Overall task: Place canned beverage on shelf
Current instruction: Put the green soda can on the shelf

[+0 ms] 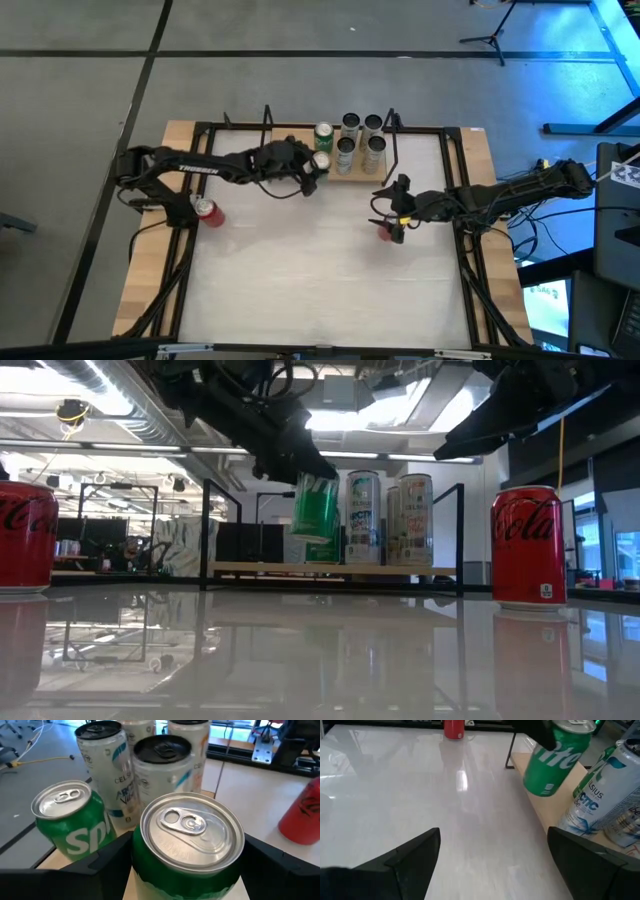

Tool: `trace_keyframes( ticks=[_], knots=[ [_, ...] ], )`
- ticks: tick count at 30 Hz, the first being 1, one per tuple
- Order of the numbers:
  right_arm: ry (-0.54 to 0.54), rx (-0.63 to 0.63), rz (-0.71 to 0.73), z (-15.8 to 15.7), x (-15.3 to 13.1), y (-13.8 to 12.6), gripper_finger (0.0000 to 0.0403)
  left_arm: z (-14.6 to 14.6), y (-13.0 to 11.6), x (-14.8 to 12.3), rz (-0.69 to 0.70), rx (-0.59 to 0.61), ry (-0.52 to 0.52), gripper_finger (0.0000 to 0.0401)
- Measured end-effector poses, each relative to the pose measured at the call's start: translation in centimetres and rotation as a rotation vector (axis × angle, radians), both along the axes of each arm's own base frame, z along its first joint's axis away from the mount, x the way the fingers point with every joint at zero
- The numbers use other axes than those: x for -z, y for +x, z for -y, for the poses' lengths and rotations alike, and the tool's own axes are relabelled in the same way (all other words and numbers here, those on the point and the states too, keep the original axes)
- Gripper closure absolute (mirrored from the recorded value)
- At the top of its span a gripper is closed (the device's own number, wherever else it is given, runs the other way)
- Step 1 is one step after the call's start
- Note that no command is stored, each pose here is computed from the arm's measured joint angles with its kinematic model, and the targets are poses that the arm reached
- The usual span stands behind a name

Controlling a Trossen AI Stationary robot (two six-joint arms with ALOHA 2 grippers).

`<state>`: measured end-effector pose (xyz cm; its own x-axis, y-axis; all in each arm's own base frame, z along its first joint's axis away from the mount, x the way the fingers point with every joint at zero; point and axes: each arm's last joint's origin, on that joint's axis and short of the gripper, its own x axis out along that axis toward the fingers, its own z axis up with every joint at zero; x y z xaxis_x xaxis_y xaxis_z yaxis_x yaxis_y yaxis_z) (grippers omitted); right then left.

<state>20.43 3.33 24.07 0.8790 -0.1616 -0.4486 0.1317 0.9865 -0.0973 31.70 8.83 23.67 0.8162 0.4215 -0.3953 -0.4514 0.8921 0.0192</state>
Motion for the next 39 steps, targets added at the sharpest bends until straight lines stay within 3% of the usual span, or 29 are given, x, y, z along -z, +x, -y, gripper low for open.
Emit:
trace_keyframes(
  ticks=[19, 39],
  knots=[
    [-0.003, 0.003, -0.028, -0.1, 0.6, 0.5, 0.0040, -3.9, 0.8, 2.9, 0.008, -0.074, -0.018, 0.0114],
    [0.000, 0.005, -0.026, -0.1, 0.6, 0.5, 0.0040, -3.9, 0.7, 3.0, 0.001, -0.073, -0.017, 0.0076]
  ],
)
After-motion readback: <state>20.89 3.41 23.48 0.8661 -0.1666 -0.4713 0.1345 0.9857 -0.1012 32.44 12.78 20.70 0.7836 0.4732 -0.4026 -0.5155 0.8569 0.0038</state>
